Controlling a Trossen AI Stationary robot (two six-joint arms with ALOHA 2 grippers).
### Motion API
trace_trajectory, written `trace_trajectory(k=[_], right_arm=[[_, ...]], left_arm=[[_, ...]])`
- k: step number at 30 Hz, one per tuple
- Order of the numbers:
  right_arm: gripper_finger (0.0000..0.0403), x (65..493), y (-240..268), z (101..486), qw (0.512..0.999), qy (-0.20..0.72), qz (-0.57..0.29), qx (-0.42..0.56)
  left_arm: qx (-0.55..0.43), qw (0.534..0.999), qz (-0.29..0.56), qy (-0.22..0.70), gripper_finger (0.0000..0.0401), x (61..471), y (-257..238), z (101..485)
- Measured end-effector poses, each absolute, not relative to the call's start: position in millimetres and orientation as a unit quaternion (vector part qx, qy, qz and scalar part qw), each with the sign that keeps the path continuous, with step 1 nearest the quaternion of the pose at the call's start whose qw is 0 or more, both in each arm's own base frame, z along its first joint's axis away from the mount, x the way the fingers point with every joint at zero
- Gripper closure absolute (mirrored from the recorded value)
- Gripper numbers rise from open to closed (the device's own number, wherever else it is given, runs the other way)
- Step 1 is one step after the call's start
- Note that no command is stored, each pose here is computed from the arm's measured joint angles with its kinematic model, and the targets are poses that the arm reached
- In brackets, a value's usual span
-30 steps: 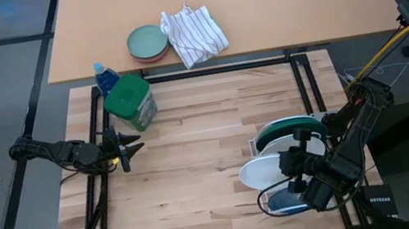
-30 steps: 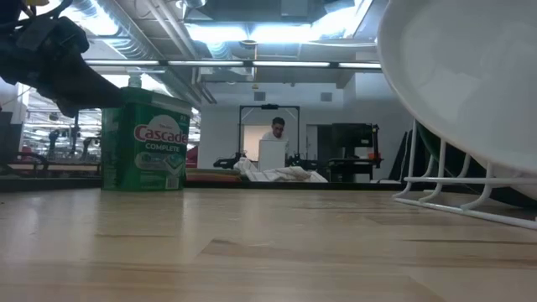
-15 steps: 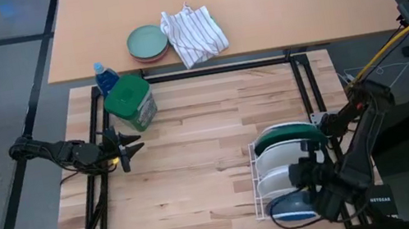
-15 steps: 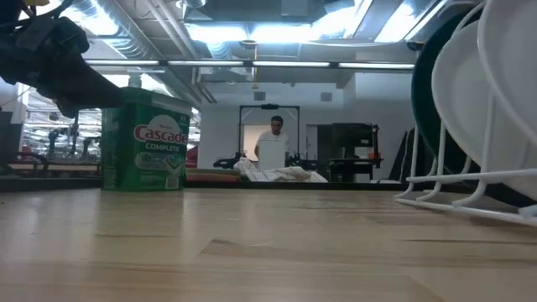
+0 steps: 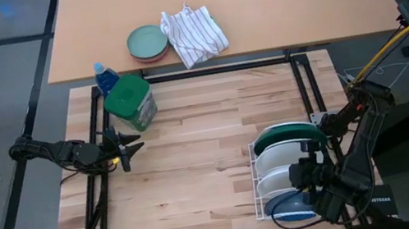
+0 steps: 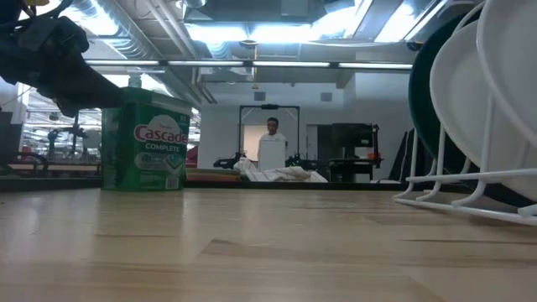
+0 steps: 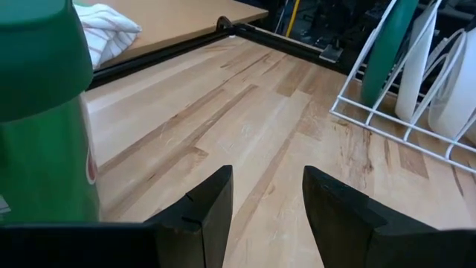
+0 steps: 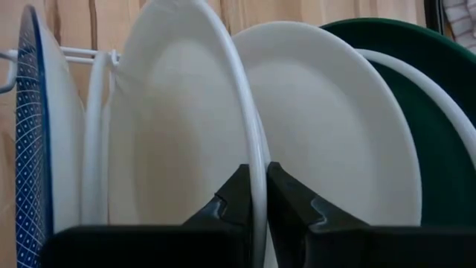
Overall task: Sort dishes
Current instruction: Put the white plate on the dish rack
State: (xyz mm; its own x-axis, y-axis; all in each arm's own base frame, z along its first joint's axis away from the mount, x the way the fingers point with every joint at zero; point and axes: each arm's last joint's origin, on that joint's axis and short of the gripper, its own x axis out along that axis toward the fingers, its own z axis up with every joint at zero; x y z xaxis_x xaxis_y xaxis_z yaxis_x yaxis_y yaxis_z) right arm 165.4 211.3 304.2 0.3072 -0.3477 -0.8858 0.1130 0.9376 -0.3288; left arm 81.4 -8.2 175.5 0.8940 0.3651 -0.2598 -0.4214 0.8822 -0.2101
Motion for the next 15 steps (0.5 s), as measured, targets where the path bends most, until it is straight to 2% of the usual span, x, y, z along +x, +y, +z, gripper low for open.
trace_trajectory(k=[6,15], right_arm=[[0.0349,165.5,211.4,304.2,0.802,0.570,-0.144,-0.102],[0.0259,164.5,212.7,306.1,0.787,0.597,-0.136,-0.071]], left_arm=[[-0.132,0.964,0.204,0.105,0.0248,81.5,-8.2,175.8],[-0.132,0.964,0.204,0.105,0.0248,81.5,-8.2,175.8]])
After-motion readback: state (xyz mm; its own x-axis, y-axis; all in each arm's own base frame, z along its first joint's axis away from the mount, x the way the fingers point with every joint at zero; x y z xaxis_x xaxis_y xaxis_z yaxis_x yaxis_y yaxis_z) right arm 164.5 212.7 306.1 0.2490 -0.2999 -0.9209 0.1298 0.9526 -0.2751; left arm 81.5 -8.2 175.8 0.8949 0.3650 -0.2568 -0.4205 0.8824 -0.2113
